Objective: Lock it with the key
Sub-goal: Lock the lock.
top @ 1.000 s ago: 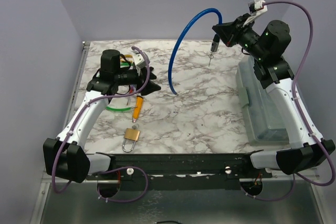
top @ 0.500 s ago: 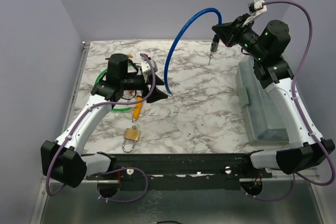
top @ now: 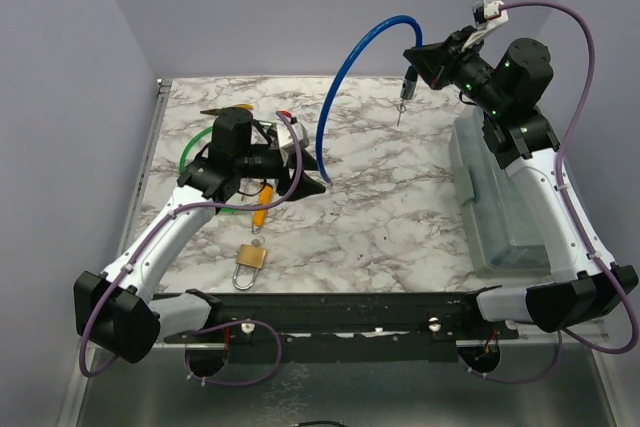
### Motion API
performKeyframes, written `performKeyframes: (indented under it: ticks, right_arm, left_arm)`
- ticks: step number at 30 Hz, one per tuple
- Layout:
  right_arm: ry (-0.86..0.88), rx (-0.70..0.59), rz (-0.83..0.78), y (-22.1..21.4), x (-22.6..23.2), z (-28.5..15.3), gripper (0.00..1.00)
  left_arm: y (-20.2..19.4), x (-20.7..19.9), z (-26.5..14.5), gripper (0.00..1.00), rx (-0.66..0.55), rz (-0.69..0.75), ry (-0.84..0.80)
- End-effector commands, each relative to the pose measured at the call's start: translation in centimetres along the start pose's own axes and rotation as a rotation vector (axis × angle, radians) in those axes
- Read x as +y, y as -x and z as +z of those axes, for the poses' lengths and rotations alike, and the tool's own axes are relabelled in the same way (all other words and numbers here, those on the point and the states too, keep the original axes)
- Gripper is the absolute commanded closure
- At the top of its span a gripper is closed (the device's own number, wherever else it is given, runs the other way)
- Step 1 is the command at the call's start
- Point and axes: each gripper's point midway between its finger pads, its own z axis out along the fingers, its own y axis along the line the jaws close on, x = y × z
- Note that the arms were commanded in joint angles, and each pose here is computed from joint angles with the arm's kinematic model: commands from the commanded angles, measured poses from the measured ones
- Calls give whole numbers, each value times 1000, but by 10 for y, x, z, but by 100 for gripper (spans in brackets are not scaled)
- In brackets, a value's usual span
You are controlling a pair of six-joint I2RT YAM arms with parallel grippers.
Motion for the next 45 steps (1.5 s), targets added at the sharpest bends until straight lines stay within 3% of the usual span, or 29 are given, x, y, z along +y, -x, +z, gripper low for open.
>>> performKeyframes:
  ticks: [1,18,20,23,25,33,38,45]
  right_arm:
    - [15,-43,11,18,7,-2,99]
    - [6,-23,39,7,5,-4,99]
    - [-2,-22,43,7,4,-4,99]
    - [-27,-20,46,6,-1,-4,100]
    - [-53,-14,55,4,-5,-4,100]
    - [-52,114,292,-48,0,-5,100]
    - [146,174,495,-69,41,-12,99]
    - [310,203,618,-66,69,-17,99]
  left_arm:
    - [1,7,2,41,2,33,34]
    - [11,15,11,51,-77,34,97]
    - [12,15,12,57,-78,38,97]
    - [13,15,11,75,-80,45,103]
    - [17,15,9,100,-88,56,113]
    - [96,-8,4,100,-238,148,125]
    - [143,-13,1,100,-326,199,171]
    - [175,-27,-1,100,-401,222,183]
